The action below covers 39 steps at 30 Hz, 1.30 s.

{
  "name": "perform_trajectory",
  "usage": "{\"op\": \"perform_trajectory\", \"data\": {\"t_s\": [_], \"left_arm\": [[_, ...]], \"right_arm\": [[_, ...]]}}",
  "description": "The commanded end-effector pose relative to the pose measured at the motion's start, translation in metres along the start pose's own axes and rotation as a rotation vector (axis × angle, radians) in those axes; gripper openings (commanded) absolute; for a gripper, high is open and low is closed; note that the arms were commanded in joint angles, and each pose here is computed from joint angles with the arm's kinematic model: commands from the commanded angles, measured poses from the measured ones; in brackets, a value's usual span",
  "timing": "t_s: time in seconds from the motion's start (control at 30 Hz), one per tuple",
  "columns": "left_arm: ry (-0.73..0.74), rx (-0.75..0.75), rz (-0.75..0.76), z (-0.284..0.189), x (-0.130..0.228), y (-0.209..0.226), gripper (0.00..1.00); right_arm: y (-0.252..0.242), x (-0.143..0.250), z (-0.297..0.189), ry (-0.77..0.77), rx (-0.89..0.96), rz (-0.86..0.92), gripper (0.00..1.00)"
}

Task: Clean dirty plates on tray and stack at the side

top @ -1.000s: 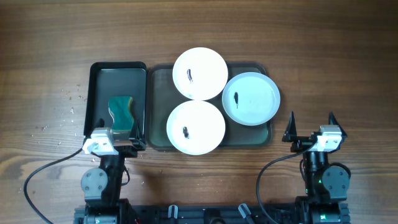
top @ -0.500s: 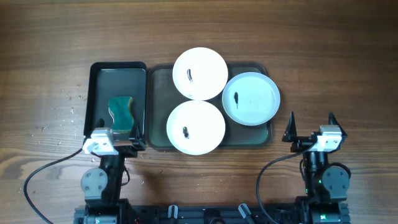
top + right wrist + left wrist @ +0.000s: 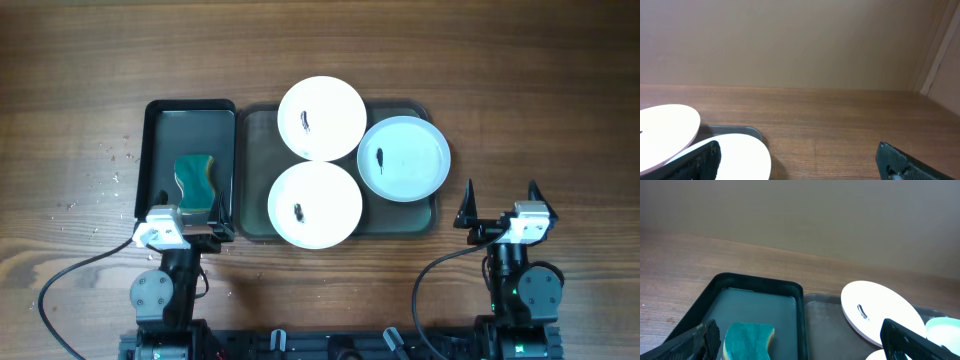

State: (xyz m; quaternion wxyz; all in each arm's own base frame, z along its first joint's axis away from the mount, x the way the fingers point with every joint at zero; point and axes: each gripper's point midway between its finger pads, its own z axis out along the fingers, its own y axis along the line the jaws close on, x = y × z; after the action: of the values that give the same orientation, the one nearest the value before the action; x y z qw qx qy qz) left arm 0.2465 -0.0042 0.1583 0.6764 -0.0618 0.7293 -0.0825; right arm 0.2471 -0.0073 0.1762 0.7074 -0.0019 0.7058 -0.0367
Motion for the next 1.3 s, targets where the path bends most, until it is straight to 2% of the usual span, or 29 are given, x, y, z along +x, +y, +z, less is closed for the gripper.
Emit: {"op": "perform_trajectory", "data": {"t_s": [0.0,0.37,0.7,1.03,1.27], "left_arm": [[0.004,-0.003,0.013,0.000,0.002,0.000,1.00],[0.002,-0.002,0.007,0.000,0.001,0.000,1.00],[0.036,-0.013,-0.142,-0.004,-0.004,-0.001,1.00],[0.141,-0.058,-0.147,-0.007,-0.060,-0.010,1.00],[0.341,-0.112,-0.153,0.015,-0.102,-0.017,1.00]], "right_arm": [[-0.003,0.001,0.000,0.003,0.019,-0.009,1.00],[-0.003,0.001,0.000,0.003,0.019,-0.010,1.00],[-0.003,0.001,0.000,0.003,0.019,-0.009,1.00],[-0.003,0.001,0.000,0.003,0.019,-0.009,1.00],[-0.003,0.001,0.000,0.003,0.019,-0.009,1.00]]}}
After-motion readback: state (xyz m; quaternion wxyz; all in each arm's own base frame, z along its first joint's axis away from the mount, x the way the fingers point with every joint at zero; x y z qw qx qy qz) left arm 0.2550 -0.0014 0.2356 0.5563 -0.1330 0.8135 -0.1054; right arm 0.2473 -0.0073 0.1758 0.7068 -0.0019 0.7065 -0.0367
